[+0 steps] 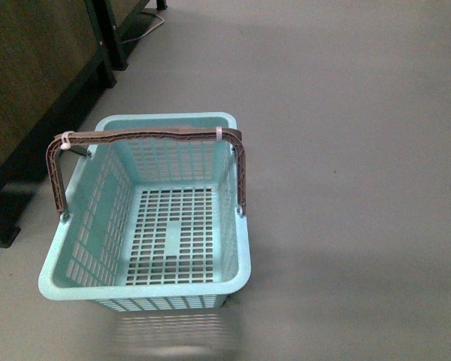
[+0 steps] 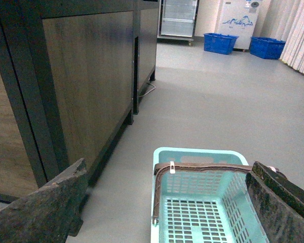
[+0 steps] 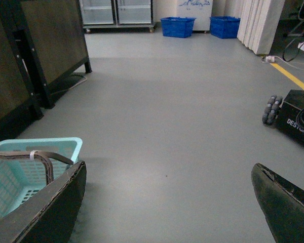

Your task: Pick mango and avocado into basket

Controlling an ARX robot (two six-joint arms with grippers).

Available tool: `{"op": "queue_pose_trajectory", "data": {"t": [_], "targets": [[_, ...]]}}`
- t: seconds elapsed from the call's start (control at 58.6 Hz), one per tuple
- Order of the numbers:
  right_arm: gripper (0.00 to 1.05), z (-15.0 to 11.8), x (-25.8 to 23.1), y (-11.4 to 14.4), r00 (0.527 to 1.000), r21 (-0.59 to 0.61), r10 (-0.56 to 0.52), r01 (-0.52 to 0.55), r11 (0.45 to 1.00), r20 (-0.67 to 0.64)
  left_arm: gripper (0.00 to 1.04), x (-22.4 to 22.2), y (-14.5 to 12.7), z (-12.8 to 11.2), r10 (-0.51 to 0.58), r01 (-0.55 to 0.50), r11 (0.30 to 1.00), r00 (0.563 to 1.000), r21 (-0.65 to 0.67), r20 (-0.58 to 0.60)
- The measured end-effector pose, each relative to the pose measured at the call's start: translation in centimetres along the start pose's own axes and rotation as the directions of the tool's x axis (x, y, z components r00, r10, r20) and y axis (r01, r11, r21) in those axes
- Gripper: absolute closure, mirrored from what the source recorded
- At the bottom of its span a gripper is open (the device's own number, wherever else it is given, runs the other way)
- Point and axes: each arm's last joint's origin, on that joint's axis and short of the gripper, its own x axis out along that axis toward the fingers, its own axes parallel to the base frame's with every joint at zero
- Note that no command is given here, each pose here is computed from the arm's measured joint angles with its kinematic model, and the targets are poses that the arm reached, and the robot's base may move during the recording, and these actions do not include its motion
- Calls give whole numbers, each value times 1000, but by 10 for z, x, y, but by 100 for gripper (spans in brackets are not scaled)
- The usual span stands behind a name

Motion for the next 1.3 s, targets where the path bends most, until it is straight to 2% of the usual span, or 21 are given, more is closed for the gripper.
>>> {"op": "queue_pose_trajectory", "data": {"t": [0.478,0.563,0.597,0.666,0.7,0.768,0.819,0.836,0.87,1.075,1.212,1.297], "targets": [[9,0,0,0,1000,0,0,0,1000,0,9,0,0,0,0,0,1000,1000,0,0],[9,0,0,0,1000,0,0,0,1000,0,9,3,0,-1,121,-145,977,980,-153,-158],[9,0,0,0,1000,0,0,0,1000,0,9,9,0,-2,172,-228,939,960,-257,-220],[9,0,0,0,1000,0,1,-1,1000,0,9,22,-1,-2,181,-282,866,947,-412,-267],[9,0,0,0,1000,0,0,0,1000,0,9,32,-1,-2,178,-306,792,944,-529,-279],[9,0,0,0,1000,0,0,0,1000,0,9,48,-2,-2,171,-323,682,943,-656,-287],[9,0,0,0,1000,0,0,0,1000,0,9,67,-4,-4,168,-332,574,942,-748,-289],[9,0,0,0,1000,0,0,0,1000,0,9,70,-4,-5,168,-333,566,942,-754,-289],[9,0,0,0,1000,0,0,0,1000,0,9,87,-6,-8,159,-331,479,944,-813,-290],[9,0,0,0,1000,0,0,0,1000,0,9,157,-24,-44,105,-318,240,948,-917,-301],[9,0,0,0,1000,0,0,0,1000,0,9,198,-41,-80,64,-351,135,936,-927,-345],[9,0,0,0,1000,0,0,0,1000,0,9,219,-55,-102,33,-380,100,925,-920,-379]]}}
